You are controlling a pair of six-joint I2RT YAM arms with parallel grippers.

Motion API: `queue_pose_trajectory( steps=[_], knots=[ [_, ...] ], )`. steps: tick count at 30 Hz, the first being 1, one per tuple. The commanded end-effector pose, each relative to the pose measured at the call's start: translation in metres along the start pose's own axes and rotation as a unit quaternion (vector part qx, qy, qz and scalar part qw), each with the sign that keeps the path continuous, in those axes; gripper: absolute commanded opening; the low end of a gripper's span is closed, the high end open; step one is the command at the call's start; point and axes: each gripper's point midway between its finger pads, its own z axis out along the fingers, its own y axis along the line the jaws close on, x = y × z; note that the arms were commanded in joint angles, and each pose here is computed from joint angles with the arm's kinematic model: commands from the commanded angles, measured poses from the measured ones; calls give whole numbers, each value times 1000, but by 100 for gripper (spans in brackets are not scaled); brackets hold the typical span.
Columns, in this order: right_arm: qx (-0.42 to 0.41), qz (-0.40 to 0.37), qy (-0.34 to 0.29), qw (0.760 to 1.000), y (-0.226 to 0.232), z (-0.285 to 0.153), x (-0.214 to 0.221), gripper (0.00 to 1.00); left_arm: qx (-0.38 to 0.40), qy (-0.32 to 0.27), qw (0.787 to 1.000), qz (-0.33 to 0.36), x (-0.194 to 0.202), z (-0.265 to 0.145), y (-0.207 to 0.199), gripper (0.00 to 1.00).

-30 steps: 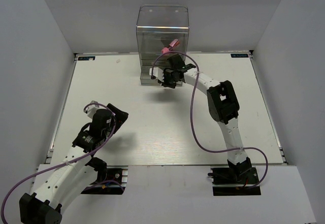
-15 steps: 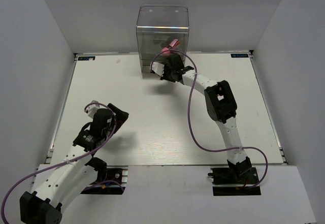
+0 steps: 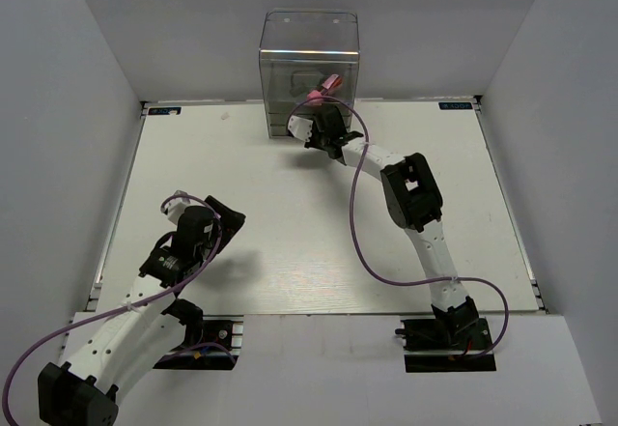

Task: Sort the stationery into containers
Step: Close the drawer at the center of the board, then reset both arms

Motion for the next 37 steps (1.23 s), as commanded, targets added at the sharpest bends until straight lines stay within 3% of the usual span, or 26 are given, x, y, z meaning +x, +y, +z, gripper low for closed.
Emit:
queue_pose_trajectory(
  steps=[1, 10, 12, 13, 15, 16, 18, 19, 21, 22, 23, 24, 28, 37],
  knots=[
    [84, 2, -16, 996, -46, -4, -13, 0, 8, 2, 1000, 5, 0, -1, -4, 100],
    [81, 4, -16, 997, -45, -11, -10, 0, 8, 2, 1000, 5, -1, -1, -6, 100],
    [33, 14, -45, 998, -35, -19, -13, 0, 8, 2, 1000, 5, -1, -1, -6, 100],
    [-16, 15, -48, 999, -8, -25, -20, 0, 8, 2, 1000, 5, -1, -1, -6, 100],
    [-79, 26, -118, 990, 4, -61, -50, 0, 17, 7, 1000, 6, 1, -4, -9, 100],
    [-113, 34, -117, 986, 28, -68, -43, 0, 17, 6, 1000, 11, 1, -4, -9, 100],
    [-142, 68, -173, 972, 31, -112, -67, 0, 37, 2, 999, 11, -2, -7, -17, 100],
    [-158, 83, -175, 968, 42, -120, -63, 20, 43, 5, 999, 15, 0, -6, -17, 100],
    [-172, 144, -205, 953, 37, -158, -81, 45, 60, 8, 998, 17, 2, -7, -22, 100],
    [-181, 163, -197, 950, 45, -162, -74, 75, 77, 4, 997, 18, 0, -8, -28, 100],
    [-168, 176, -204, 948, 36, -176, -79, 90, 87, 4, 996, 25, 0, -9, -32, 100],
    [-160, 226, -199, 940, 28, -190, -82, 90, 96, 11, 995, 30, 3, -8, -34, 100],
    [-141, 302, -176, 926, 22, -217, -73, 90, 172, 2, 983, 62, -3, -18, -67, 100],
    [-55, 341, -202, 917, 5, -289, -49, 90, 250, 12, 961, 120, -7, -33, -110, 100]
  ],
)
